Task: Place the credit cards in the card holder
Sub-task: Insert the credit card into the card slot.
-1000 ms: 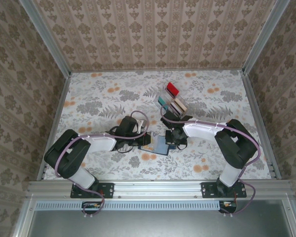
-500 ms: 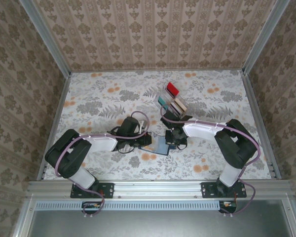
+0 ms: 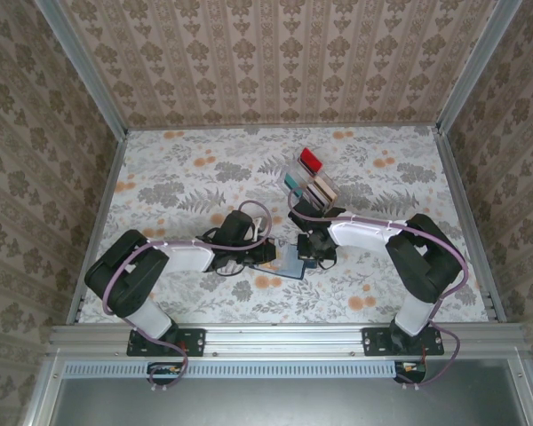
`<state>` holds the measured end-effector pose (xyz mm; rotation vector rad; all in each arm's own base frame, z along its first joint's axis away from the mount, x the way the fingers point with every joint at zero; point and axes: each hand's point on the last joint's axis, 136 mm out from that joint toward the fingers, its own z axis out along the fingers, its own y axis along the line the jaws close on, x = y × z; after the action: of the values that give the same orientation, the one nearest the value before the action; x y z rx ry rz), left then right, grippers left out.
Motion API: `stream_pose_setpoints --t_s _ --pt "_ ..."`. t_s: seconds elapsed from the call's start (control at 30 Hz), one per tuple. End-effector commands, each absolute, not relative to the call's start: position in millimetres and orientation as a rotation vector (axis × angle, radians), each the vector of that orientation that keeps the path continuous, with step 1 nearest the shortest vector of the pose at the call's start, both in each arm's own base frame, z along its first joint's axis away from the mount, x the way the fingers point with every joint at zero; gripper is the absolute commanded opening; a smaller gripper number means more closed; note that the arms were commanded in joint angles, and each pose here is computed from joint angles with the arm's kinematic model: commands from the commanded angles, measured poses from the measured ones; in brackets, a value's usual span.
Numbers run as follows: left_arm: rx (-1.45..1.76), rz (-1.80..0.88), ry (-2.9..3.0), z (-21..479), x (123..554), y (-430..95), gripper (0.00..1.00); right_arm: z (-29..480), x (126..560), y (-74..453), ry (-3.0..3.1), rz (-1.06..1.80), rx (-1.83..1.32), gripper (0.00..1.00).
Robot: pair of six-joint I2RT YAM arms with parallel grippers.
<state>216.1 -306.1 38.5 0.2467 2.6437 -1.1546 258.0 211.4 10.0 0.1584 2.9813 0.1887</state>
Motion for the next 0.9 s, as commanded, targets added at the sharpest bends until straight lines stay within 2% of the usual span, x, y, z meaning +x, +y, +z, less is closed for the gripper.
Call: stream_pose_setpoints --t_s 0.0,0.27,0.87 --pt "0.247 -1.03 2.805 15.7 192.5 -285.9 0.06 -21.3 257.7 238.6 2.995 0.297 0.115 0.1" --pt "0.222 -0.956 2.816 19.9 195.3 -275.2 0.06 -21.2 258.6 238.8 2.992 0.298 0.117 0.1" --pt "0.272 -1.125 2.804 19.9 195.1 -303.3 0.1 -20.6 258.9 243.9 2.993 0.314 0.109 0.1"
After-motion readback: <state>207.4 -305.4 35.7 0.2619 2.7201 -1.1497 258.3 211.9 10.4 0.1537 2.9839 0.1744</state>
